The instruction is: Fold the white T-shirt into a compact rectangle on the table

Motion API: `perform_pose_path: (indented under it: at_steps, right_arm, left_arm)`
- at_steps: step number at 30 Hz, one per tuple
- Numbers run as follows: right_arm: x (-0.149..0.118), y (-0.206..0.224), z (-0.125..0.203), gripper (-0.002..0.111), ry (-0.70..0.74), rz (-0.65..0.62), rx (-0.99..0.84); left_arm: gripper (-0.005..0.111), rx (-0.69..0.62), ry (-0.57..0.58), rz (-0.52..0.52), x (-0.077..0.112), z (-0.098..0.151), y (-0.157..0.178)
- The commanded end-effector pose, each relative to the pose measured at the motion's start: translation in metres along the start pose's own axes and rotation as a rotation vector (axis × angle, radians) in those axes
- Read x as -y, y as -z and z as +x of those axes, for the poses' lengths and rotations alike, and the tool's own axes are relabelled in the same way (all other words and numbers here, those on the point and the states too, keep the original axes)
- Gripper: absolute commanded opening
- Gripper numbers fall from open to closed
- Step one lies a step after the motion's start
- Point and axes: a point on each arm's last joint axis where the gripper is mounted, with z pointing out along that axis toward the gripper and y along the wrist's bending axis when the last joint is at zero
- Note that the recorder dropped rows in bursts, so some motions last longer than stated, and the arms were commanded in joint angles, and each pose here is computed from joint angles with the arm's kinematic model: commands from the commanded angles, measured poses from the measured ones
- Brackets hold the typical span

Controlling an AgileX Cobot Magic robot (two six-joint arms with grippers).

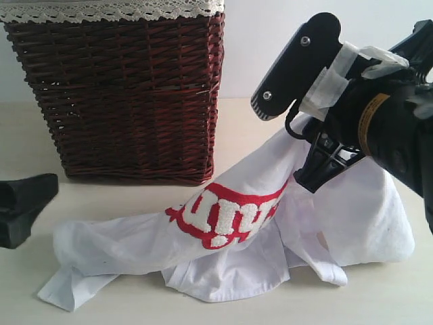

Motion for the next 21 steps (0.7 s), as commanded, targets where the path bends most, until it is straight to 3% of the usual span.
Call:
perform_pose_path:
  at_steps: [1,4,10,15,21]
  right_arm:
    - [0.003,0.000,0.000,0.054,-0.004,0.011,0.009]
    - [0.003,0.000,0.000,0.054,-0.002,0.011,0.009]
    - [0.003,0.000,0.001,0.054,-0.005,0.008,0.006]
    - [0.003,0.000,0.001,0.054,-0.005,0.008,0.006]
    - [0.003,0.000,0.001,0.054,-0.007,0.007,0.004]
  left_arm:
    - [0.083,-0.052,-0.005,0.388,0.033,0.008,0.007]
    - [0.083,-0.103,0.018,0.504,0.043,0.015,0.009]
    - [0.082,-0.299,0.027,0.400,0.045,0.041,-0.021]
    - [0.066,-0.464,0.023,0.473,0.064,0.057,-0.044]
    - [0.071,-0.563,0.012,0.479,0.073,0.069,-0.062]
